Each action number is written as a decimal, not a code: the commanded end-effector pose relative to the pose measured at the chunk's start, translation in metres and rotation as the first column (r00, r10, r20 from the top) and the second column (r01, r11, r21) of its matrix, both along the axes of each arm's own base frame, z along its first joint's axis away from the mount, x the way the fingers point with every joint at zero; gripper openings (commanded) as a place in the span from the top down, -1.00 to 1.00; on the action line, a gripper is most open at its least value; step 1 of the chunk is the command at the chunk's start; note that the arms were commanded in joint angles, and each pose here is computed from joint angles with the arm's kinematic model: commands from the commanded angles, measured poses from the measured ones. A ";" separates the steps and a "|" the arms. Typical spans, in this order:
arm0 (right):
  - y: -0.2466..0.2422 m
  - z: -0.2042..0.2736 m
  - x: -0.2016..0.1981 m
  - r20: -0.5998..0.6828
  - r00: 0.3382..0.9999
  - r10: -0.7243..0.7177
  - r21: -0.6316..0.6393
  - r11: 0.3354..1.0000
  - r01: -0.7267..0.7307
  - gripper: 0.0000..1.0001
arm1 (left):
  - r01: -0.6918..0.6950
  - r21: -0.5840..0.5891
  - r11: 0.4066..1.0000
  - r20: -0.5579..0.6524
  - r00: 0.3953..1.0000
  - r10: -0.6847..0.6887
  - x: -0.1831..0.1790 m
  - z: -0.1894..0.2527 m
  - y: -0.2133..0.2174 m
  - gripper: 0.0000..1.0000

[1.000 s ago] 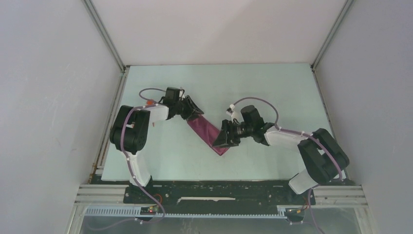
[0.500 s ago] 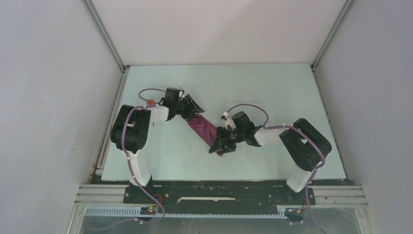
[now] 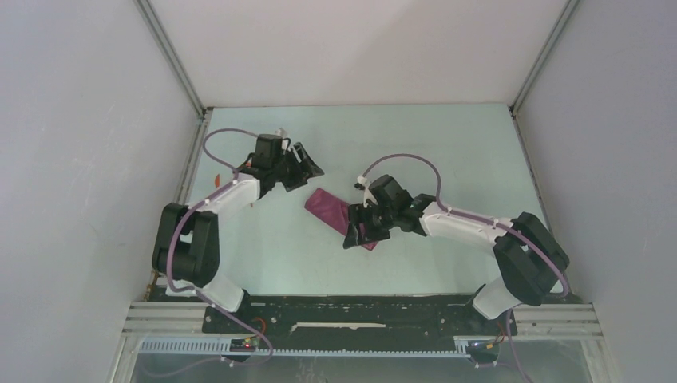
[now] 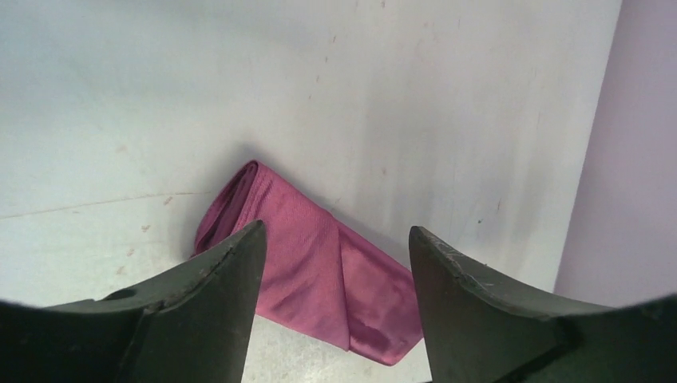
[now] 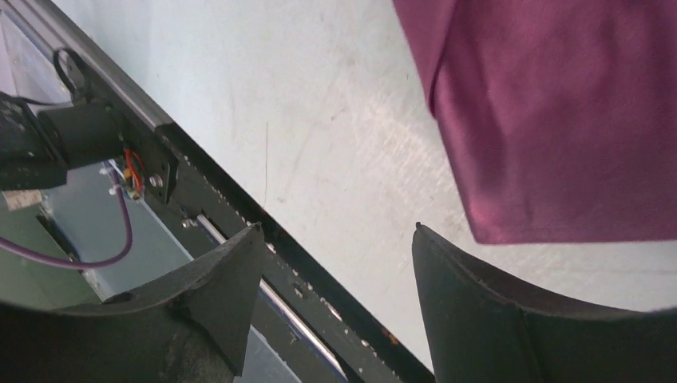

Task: Fold the napkin into a case and place the utensils inside
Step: Smooth out the smaller rectangle-folded napkin at the center of the board, then rotate the smaller rectangle-folded napkin at the center of the board.

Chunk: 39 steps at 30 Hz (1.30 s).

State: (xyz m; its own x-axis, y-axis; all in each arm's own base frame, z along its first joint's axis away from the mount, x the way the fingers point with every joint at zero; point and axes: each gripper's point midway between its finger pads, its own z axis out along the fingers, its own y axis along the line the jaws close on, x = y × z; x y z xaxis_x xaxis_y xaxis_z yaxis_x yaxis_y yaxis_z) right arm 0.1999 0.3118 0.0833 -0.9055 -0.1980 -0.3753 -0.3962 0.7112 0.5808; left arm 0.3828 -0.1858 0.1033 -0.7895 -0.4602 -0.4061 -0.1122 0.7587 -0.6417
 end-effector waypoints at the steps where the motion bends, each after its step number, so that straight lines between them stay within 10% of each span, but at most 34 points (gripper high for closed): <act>1: -0.015 0.007 0.002 0.015 0.999 -0.048 -0.059 0.997 0.049 -0.52 | -0.020 0.141 0.990 0.026 1.000 0.017 0.000 0.005 0.026 -0.45; 9: -0.043 0.005 0.012 -0.040 0.992 -0.123 -0.039 0.992 0.121 -0.51 | 0.002 0.169 0.986 -0.102 0.995 0.016 0.000 -0.053 0.025 -0.46; 25: -0.071 -0.007 0.015 -0.079 0.975 -0.206 -0.030 0.978 0.204 -0.46 | -0.065 -0.026 0.998 -0.134 0.989 0.061 -0.062 -0.083 0.013 0.43; 33: -0.110 -0.033 -0.002 -0.212 0.831 -0.515 -0.057 0.855 0.516 -0.50 | -0.212 -0.218 0.953 -0.140 0.973 0.184 -0.164 -0.074 -0.001 0.41; 39: -0.111 -0.034 -0.005 -0.280 0.721 -0.634 0.037 0.743 0.668 -0.51 | -0.167 -0.241 0.956 -0.143 0.980 0.135 -0.210 -0.059 -0.003 -0.18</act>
State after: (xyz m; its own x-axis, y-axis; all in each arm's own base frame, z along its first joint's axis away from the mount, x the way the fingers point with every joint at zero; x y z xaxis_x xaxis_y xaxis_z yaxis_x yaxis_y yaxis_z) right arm 0.1698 0.1878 0.0304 -0.9306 0.3488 -0.1112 0.2178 0.7717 0.5975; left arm 0.1765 -0.1977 0.0309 -0.7878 -0.5878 -0.1841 -0.2479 0.5762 -0.7788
